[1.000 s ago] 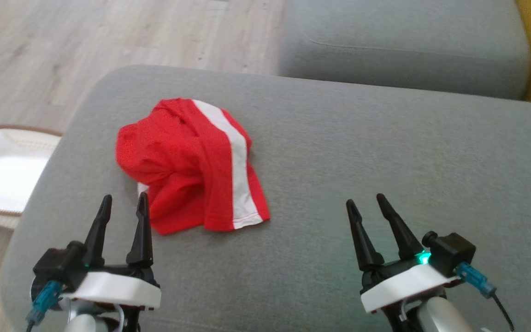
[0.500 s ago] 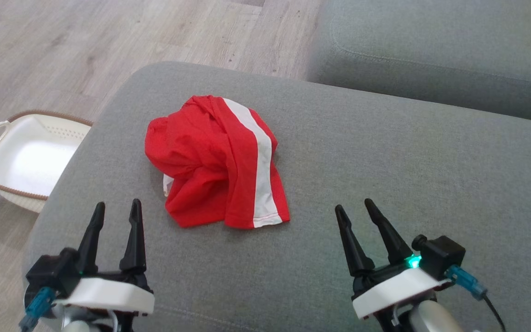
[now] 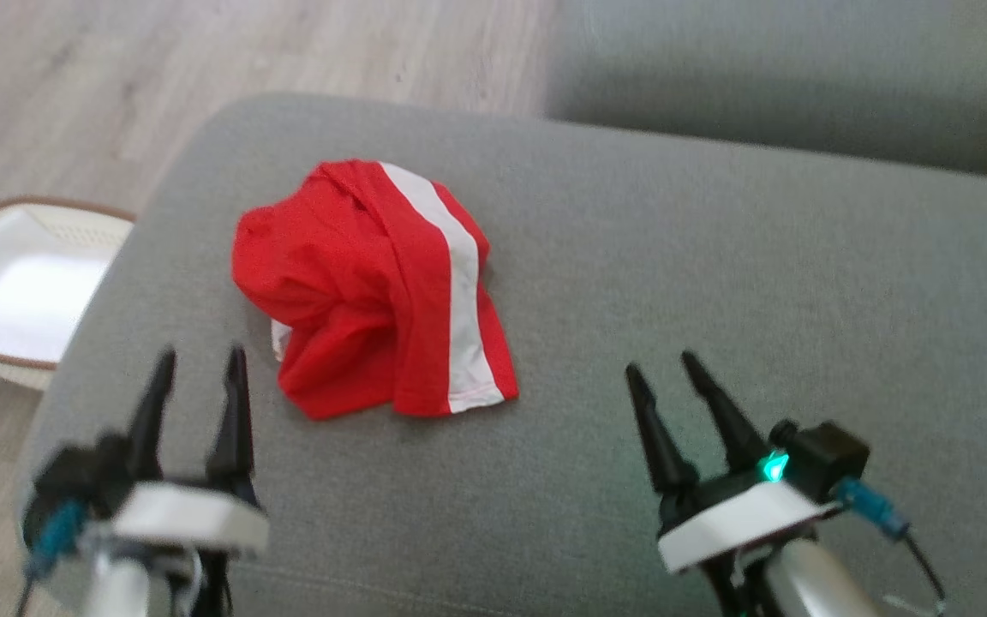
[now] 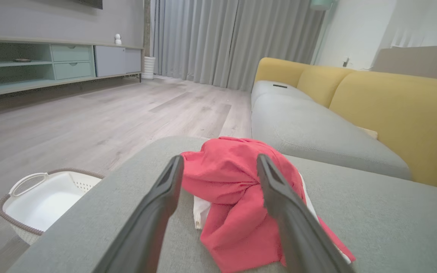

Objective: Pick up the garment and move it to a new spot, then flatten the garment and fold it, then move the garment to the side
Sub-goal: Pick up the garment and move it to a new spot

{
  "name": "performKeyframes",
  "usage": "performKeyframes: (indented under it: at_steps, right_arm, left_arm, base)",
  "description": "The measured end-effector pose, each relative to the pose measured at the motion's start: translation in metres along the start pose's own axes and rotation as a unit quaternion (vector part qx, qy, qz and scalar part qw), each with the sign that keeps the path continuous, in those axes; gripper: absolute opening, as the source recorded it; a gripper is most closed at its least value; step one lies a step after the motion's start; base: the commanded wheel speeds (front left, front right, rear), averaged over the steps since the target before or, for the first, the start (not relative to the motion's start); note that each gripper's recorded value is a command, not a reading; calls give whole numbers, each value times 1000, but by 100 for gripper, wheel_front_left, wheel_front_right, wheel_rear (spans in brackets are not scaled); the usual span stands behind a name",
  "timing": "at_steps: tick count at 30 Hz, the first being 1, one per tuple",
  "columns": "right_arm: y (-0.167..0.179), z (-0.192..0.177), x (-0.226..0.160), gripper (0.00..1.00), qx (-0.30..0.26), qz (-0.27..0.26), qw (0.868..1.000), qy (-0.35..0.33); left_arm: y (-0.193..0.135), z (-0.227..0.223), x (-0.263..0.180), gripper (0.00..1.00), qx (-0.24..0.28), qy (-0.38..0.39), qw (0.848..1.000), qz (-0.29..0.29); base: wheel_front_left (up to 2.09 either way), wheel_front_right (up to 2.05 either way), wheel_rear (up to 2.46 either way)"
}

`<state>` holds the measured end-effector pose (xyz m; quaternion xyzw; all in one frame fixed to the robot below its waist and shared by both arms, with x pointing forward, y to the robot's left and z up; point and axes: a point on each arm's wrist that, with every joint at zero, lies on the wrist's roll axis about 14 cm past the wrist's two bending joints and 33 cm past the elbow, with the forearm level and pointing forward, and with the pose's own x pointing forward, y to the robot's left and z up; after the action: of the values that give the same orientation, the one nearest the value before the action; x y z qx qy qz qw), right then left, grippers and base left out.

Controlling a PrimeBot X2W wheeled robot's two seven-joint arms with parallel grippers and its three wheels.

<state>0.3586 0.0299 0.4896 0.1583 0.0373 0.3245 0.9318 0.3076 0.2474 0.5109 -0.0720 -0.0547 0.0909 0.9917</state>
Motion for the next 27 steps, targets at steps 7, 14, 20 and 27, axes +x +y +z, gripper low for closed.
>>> performKeyframes:
  at_steps: [7, 14, 20, 27]
  right_arm:
    - [-45, 10, 16, 100, -5, -45, 999, -19]
    - [-91, -1, 12, 100, 5, -102, 995, -11]
    - [-118, -3, 12, 100, 8, -132, 991, -12]
    - [-145, -14, 7, 100, 20, -164, 986, -4]
  left_arm:
    - [-10, 14, 89, 100, 86, 3, 994, -69]
    - [-50, -23, 169, 100, 138, 163, 964, -157]
    - [-62, -70, 199, 100, 192, 307, 912, -192]
    - [-72, -119, 214, 100, 204, 416, 862, -205]
  base:
    - [0, 0, 0]
    - [0, 0, 0]
    - [0, 0, 0]
    - [0, 0, 0]
